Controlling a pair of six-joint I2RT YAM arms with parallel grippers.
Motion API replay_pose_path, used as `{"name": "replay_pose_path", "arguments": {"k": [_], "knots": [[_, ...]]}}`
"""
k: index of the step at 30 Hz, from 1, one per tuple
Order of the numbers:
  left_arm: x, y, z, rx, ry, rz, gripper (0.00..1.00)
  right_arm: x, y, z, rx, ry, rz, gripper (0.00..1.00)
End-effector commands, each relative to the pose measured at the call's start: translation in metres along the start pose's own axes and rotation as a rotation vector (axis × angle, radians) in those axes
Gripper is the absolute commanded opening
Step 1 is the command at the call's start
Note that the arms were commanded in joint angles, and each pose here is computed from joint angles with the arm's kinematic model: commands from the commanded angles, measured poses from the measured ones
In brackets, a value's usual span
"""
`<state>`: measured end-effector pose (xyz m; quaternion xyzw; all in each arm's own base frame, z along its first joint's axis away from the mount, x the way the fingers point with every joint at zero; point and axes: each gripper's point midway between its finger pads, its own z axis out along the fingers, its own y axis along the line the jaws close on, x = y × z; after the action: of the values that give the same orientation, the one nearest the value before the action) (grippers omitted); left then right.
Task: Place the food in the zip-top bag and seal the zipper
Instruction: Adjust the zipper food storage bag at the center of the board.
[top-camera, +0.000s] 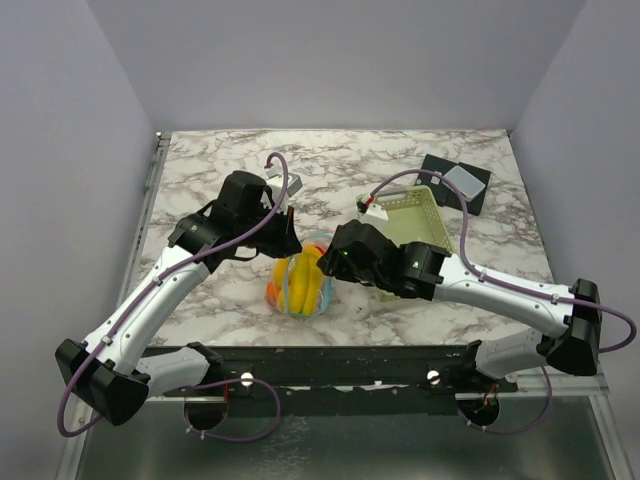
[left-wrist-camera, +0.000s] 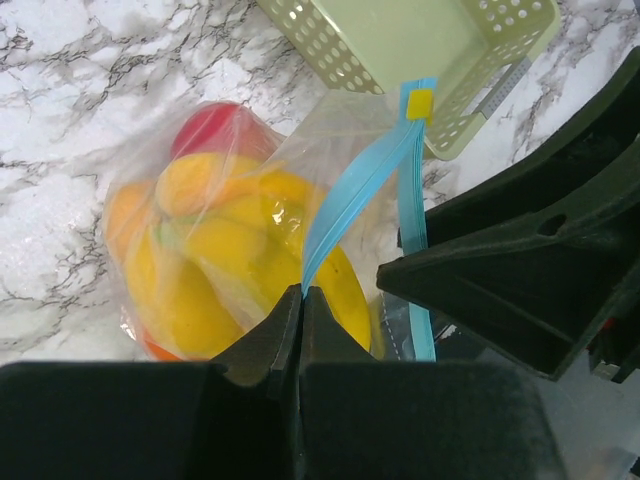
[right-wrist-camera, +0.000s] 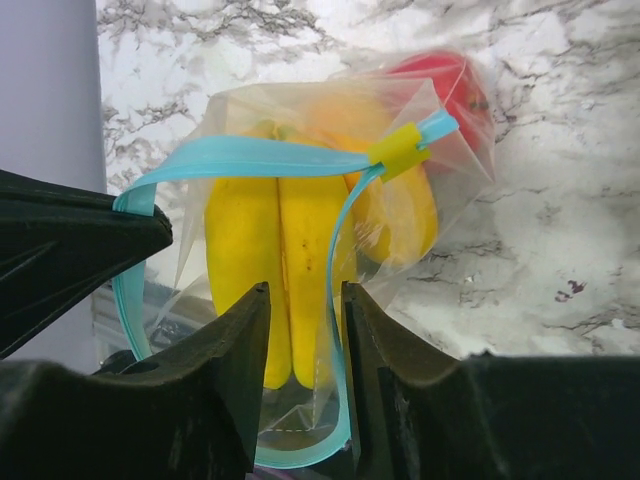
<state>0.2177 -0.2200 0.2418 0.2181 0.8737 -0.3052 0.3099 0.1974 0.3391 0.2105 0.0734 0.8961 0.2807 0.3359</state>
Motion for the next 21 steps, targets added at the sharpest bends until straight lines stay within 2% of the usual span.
{"name": "replay_pose_path", "arguments": {"k": [1,9,21], "knots": [[-0.007,-0.004,-0.003,0.023,-0.026,0.038,0.00,-0.028,-0.008,-0.022,0.037,-0.087,-0.097,0.41],[-0.010,-0.007,-0.011,0.021,-0.034,0.060,0.00,-0.057,-0.006,-0.057,-0.008,-0.147,-0.331,0.45],[-0.008,-0.015,-0.023,0.052,-0.039,0.097,0.00,-0.080,0.002,-0.094,-0.112,-0.174,-0.828,0.49]]}}
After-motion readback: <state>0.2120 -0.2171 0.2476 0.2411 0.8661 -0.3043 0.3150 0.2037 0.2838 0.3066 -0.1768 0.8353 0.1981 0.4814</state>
